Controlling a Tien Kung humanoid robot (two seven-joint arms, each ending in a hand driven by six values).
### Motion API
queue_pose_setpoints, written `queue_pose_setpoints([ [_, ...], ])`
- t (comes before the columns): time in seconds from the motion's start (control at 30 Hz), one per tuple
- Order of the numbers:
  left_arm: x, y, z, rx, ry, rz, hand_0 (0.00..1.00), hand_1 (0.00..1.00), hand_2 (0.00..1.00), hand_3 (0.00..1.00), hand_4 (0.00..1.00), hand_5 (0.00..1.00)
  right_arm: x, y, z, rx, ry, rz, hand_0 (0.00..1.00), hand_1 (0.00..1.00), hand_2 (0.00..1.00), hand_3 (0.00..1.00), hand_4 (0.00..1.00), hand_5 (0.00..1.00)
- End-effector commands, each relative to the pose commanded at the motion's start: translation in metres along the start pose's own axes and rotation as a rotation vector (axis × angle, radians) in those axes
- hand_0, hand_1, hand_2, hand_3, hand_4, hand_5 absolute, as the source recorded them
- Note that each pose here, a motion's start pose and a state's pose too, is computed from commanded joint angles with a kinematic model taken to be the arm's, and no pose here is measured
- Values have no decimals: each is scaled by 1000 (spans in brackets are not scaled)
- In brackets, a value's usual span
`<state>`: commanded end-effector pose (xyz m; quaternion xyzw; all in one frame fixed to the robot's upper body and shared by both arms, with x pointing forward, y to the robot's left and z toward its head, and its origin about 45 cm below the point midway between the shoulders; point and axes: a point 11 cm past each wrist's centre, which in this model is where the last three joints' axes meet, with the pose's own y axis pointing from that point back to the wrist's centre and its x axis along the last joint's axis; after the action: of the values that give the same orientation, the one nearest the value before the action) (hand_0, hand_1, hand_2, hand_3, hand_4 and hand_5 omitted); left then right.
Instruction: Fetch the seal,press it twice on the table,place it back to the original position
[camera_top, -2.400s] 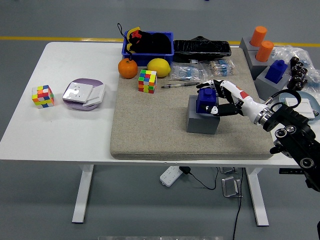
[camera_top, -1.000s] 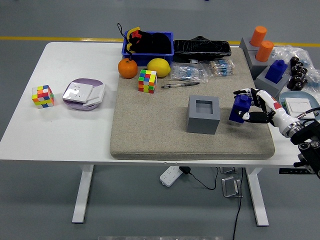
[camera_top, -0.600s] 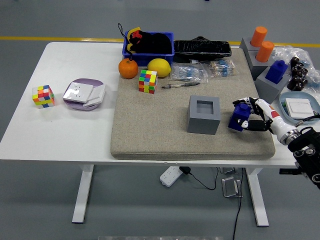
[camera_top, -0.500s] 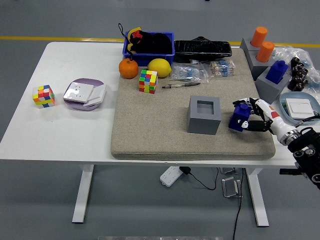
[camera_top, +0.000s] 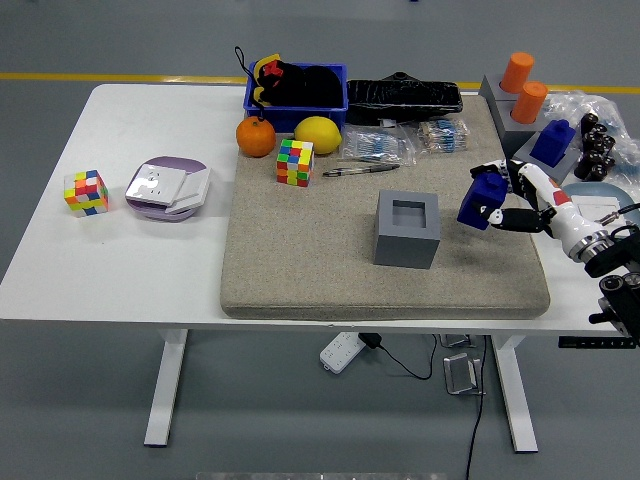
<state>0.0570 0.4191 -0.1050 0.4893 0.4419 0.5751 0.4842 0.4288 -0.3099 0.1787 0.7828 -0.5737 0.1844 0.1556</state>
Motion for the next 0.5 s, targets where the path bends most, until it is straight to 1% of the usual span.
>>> queue_pose_setpoints([
  [0.1,-1,0,0,-2,0,-2,815,823,798,856,828,420,4,-5,-17,47,-10,7,571,473,487,601,527,2],
  [0.23,-1,0,0,-1,1,-2,815,823,798,857,827,419,1,-9,-34,90,-27,-5,569,473,482,596,523,2],
  [0.33,-1,0,1,-1,0,-2,815,823,798,857,827,419,-8,-12,-42,108,-39,-38,569,473,482,596,523,2],
  [0.5,0,0,2,-4,-1,-2,816,824,798,856,828,420,-24,-15,-44,103,-46,-93,566,472,482,596,522,2],
])
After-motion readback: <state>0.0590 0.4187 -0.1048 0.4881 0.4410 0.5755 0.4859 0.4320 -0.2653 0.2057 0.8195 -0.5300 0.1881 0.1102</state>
